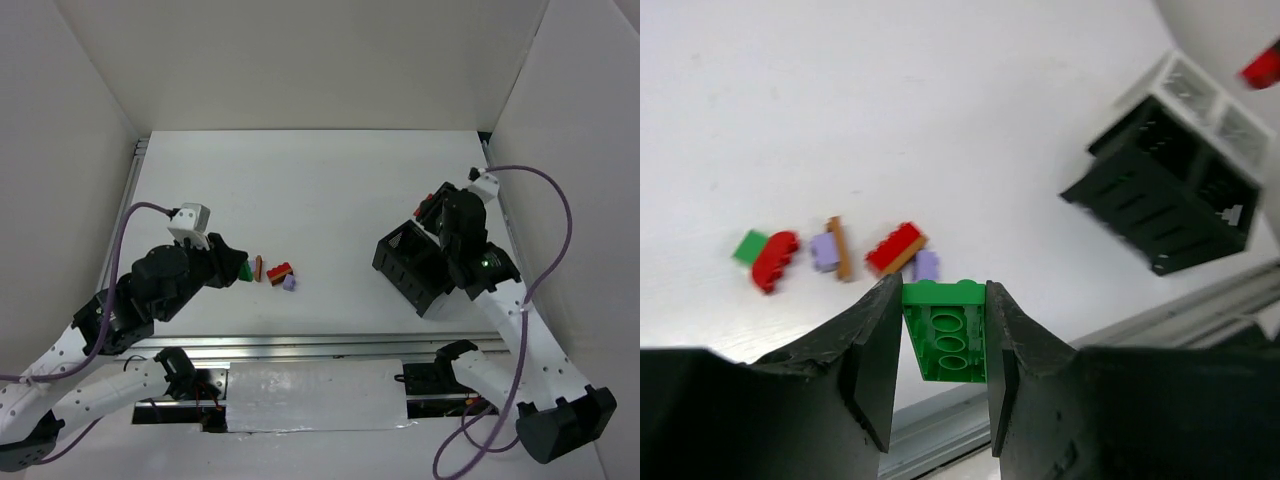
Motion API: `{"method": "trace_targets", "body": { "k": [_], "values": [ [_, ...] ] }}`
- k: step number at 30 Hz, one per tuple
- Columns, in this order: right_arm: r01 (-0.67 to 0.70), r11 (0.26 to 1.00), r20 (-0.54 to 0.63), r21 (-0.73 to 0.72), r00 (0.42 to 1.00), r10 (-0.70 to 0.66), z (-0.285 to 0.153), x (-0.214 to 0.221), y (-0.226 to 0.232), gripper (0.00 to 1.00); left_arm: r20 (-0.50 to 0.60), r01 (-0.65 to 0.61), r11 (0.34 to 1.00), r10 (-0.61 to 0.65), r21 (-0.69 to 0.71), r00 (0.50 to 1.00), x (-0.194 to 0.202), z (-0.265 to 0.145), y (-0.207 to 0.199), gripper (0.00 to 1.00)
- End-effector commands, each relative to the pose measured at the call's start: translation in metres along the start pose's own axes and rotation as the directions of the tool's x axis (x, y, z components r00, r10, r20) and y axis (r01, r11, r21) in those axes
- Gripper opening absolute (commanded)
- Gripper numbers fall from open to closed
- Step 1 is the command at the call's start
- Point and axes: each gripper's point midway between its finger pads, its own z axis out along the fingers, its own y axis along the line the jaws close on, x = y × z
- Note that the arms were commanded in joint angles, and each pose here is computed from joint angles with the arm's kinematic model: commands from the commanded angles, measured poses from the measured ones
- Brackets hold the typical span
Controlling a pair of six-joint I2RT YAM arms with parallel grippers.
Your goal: Sort the legos into containers by color
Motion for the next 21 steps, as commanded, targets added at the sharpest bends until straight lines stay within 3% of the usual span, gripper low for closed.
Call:
{"method": "trace_targets", "body": {
  "k": [1,7,14,18,21],
  "values": [
    [-0.038,0.939,0.127,0.342,0.992,-0.006,0.017,-0.041,-0.059,0.00,-0.020,-0.024,0.986,0.021,-0.166,1.000,0.010,-0.011,0.037,0.00],
    [-0.060,0.921,0.114,0.385,0.993,0.018,0.058,-0.050,-0.073,0.00,-0.057,-0.038,0.991,0.030,-0.132,0.998,0.027,-0.007,0.036,0.00],
    [-0.029,0.900,0.015,0.436,1.000,0.025,0.093,-0.033,-0.075,0.03,-0.081,-0.064,0.991,0.055,-0.116,0.995,0.032,-0.004,0.033,0.00],
    [-0.038,0.898,-0.009,0.439,0.999,0.046,0.094,-0.018,-0.080,0.19,-0.087,-0.071,0.991,0.062,-0.112,0.994,0.033,-0.001,0.032,0.00],
    [-0.043,0.901,-0.009,0.432,0.999,0.052,0.092,-0.010,-0.083,0.25,-0.094,-0.076,0.992,0.067,-0.105,0.993,0.034,0.001,0.030,0.00]
  ]
}}
